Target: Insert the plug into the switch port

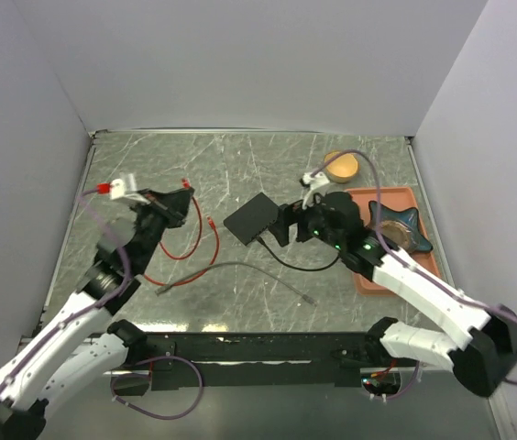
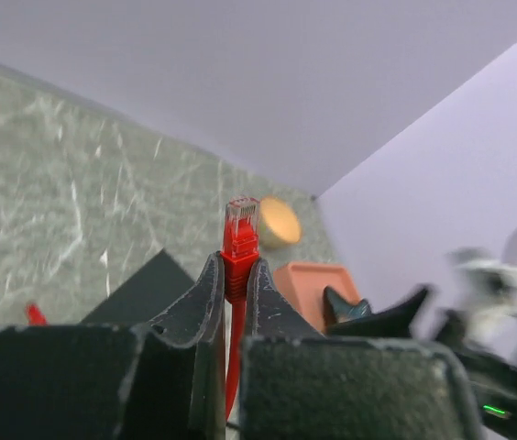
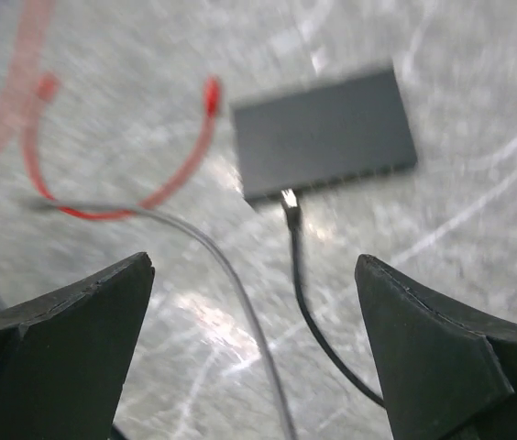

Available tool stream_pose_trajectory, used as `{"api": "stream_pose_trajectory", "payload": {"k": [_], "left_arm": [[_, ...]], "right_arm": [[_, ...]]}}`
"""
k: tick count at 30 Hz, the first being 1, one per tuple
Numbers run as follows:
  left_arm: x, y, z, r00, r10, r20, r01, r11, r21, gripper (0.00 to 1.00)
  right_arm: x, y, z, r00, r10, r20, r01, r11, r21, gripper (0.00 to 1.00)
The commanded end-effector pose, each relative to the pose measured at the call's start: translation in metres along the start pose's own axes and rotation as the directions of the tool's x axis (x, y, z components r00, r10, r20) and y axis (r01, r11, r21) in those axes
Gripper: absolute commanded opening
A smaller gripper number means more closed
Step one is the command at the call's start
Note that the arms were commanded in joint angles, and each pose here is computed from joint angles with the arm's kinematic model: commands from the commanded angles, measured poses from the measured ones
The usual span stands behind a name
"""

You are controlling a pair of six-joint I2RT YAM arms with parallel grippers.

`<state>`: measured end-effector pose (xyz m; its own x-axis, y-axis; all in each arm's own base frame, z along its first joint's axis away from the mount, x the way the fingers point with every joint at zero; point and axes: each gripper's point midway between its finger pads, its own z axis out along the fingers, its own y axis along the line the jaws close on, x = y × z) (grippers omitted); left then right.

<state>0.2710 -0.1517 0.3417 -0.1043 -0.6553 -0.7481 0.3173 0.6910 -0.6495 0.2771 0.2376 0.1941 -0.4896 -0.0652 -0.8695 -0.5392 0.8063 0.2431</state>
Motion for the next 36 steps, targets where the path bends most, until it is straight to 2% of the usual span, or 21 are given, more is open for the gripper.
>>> {"api": "stream_pose_trajectory", "payload": {"k": [1, 5, 8, 18, 22, 28, 36], "left_arm": [[0.049, 0.018, 0.028, 0.987, -0.102, -0.121, 0.092, 0.992, -0.086, 0.01], [0.082, 0.018, 0.047, 0.967, -0.175, -0.185, 0.159, 0.982, -0.096, 0.01], [0.106, 0.014, 0.056, 0.953, -0.196, -0.231, 0.177, 0.979, -0.103, 0.01], [0.115, -0.006, 0.06, 0.943, -0.2, -0.267, 0.195, 0.98, -0.047, 0.01], [0.115, -0.008, 0.06, 0.942, -0.19, -0.278, 0.183, 0.982, -0.048, 0.01], [0.113, -0.011, 0.06, 0.942, -0.191, -0.276, 0.189, 0.981, -0.036, 0.01], [0.109, -0.011, 0.057, 0.943, -0.199, -0.265, 0.195, 0.98, -0.042, 0.01]], "right_arm": [[-0.048, 0.031, -0.04, 0.985, -0.014, 0.173, 0.037, 0.99, -0.133, 0.99], [-0.061, 0.046, -0.042, 0.98, 0.006, 0.199, 0.035, 0.979, -0.202, 0.99], [-0.061, 0.058, -0.028, 0.985, 0.044, 0.169, 0.003, 0.964, -0.265, 0.99], [-0.082, 0.085, 0.019, 0.983, 0.115, 0.146, -0.052, 0.924, -0.379, 0.99], [-0.091, 0.097, 0.027, 0.982, 0.128, 0.14, -0.056, 0.901, -0.43, 0.93], [-0.089, 0.104, 0.045, 0.988, 0.128, 0.087, -0.076, 0.893, -0.444, 0.77], [-0.069, 0.106, 0.05, 0.992, 0.119, 0.05, -0.083, 0.888, -0.453, 0.71]]}}
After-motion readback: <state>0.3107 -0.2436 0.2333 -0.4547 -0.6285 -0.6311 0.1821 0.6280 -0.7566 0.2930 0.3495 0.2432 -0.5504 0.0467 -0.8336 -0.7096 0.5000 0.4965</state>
